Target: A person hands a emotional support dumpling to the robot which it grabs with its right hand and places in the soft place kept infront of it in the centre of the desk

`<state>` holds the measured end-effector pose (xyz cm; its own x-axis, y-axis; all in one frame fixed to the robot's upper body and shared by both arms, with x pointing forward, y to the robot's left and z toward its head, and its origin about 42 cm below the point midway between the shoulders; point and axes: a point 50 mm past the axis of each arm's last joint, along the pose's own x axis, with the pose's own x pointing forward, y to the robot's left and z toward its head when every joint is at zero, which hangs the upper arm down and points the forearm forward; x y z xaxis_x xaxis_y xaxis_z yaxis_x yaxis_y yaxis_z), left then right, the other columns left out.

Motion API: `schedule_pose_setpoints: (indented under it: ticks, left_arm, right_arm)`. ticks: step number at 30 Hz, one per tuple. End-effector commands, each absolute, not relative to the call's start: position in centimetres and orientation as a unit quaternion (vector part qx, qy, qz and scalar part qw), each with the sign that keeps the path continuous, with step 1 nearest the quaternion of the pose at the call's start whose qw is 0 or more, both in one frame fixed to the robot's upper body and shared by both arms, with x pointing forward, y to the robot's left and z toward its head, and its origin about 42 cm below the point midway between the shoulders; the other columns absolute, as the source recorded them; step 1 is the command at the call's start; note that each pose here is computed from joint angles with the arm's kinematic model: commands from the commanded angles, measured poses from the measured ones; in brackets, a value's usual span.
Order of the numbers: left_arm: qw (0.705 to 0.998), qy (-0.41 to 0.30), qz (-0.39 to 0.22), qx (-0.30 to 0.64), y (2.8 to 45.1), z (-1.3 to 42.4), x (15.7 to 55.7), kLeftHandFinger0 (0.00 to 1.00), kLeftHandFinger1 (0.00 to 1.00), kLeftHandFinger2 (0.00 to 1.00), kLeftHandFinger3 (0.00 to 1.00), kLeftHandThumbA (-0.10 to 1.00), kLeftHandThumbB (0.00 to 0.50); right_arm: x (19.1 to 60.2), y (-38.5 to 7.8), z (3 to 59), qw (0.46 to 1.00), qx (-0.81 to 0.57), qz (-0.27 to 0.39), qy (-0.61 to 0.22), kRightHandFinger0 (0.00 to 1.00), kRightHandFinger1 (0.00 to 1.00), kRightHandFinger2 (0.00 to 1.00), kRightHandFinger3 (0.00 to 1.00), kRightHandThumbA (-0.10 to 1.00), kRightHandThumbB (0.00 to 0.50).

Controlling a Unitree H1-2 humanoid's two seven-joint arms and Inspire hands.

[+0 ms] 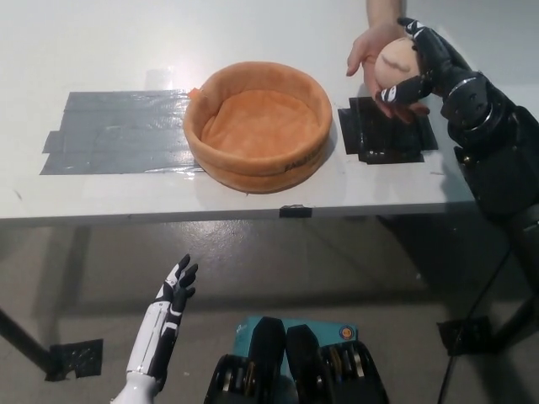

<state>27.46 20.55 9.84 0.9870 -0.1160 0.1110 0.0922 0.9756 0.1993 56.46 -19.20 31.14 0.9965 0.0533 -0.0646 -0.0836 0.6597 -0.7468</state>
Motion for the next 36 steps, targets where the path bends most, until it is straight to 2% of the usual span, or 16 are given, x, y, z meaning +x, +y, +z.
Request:
schedule_pose_setpoints:
  ticks: [1,2,4,7,8,12,13,16,19,21,23,26,27,28,31,36]
  left_arm:
    - [0.989,-0.090,-0.058,0.105,20.4,11.1,27.9,1.00,1.00,1.00,1.00,1.00,0.127]
    - [0.988,-0.090,-0.058,0.108,20.4,11.1,27.9,1.00,1.00,1.00,1.00,1.00,0.122]
    - [0.988,-0.091,-0.057,0.108,20.4,11.2,27.9,1.00,1.00,1.00,1.00,1.00,0.129]
    - [0.988,-0.091,-0.059,0.111,20.3,11.2,28.0,1.00,1.00,1.00,1.00,1.00,0.137]
    - [0.988,-0.090,-0.059,0.110,20.3,11.2,28.0,1.00,1.00,1.00,1.00,1.00,0.132]
    - [0.988,-0.091,-0.061,0.110,20.3,11.2,28.1,1.00,1.00,1.00,1.00,1.00,0.126]
    - [0.988,-0.092,-0.060,0.109,20.3,11.2,28.0,1.00,1.00,1.00,1.00,1.00,0.119]
    - [0.988,-0.093,-0.062,0.106,20.3,11.2,28.1,1.00,1.00,1.00,1.00,1.00,0.119]
    - [0.988,-0.093,-0.061,0.104,20.3,11.1,28.1,1.00,1.00,1.00,1.00,1.00,0.108]
    - [0.988,-0.093,-0.062,0.105,20.3,11.1,28.0,1.00,1.00,1.00,1.00,1.00,0.098]
    - [0.988,-0.093,-0.061,0.105,20.3,11.1,28.1,1.00,1.00,1.00,1.00,1.00,0.099]
    - [0.988,-0.095,-0.062,0.104,20.3,11.1,28.0,1.00,1.00,1.00,1.00,1.00,0.095]
    - [0.988,-0.095,-0.062,0.105,20.3,11.1,28.1,1.00,1.00,1.00,1.00,1.00,0.094]
    - [0.988,-0.095,-0.062,0.107,20.3,11.1,28.1,1.00,1.00,1.00,1.00,1.00,0.093]
    - [0.988,-0.094,-0.062,0.106,20.3,11.2,28.1,1.00,1.00,1.00,1.00,1.00,0.096]
    - [0.988,-0.091,-0.064,0.105,20.3,11.2,28.3,1.00,1.00,1.00,1.00,1.00,0.100]
  right_arm:
    - [57.3,-18.5,35.6,0.917,-0.390,-0.030,-0.076,0.08,0.27,0.47,0.58,-0.04,0.209]
    - [57.2,-18.5,35.5,0.916,-0.389,-0.037,-0.090,0.00,0.12,0.36,0.44,-0.10,0.202]
    - [57.1,-18.5,35.3,0.917,-0.383,-0.037,-0.107,0.00,0.18,0.55,0.48,-0.10,0.202]
    - [57.0,-18.7,35.0,0.916,-0.383,-0.035,-0.110,0.00,0.39,0.89,0.84,-0.10,0.204]
    - [56.9,-18.7,34.8,0.916,-0.384,-0.035,-0.113,0.00,0.42,0.93,0.88,-0.10,0.207]
    - [56.9,-19.1,34.5,0.916,-0.381,-0.037,-0.118,0.00,0.47,0.96,0.96,-0.10,0.199]
    - [56.9,-19.1,34.5,0.917,-0.380,-0.037,-0.118,0.02,0.51,0.99,0.99,-0.10,0.192]
    - [56.8,-19.2,34.9,0.914,-0.383,-0.044,-0.124,0.05,0.56,1.00,1.00,-0.10,0.187]
    - [56.7,-19.3,35.2,0.912,-0.383,-0.051,-0.140,0.00,0.54,0.97,1.00,-0.10,0.182]
    - [56.4,-19.1,36.1,0.905,-0.383,-0.063,-0.175,0.00,0.50,0.88,0.96,-0.10,0.190]
    - [56.2,-18.6,37.1,0.905,-0.379,-0.067,-0.182,0.04,0.55,0.92,0.96,-0.10,0.181]
    - [55.8,-17.8,38.6,0.905,-0.360,-0.071,-0.217,0.00,0.51,0.90,0.98,-0.10,0.156]
    - [55.6,-17.3,39.4,0.904,-0.354,-0.078,-0.229,0.00,0.45,0.87,0.90,-0.10,0.143]
    - [55.5,-17.0,39.8,0.903,-0.352,-0.079,-0.234,0.00,0.43,0.86,0.88,-0.10,0.157]
    - [55.0,-15.4,41.7,0.899,-0.341,-0.074,-0.264,0.04,0.47,0.89,0.90,-0.10,0.211]
    - [54.6,-12.6,43.2,0.891,-0.338,-0.063,-0.297,0.00,0.45,0.91,0.95,-0.10,0.186]
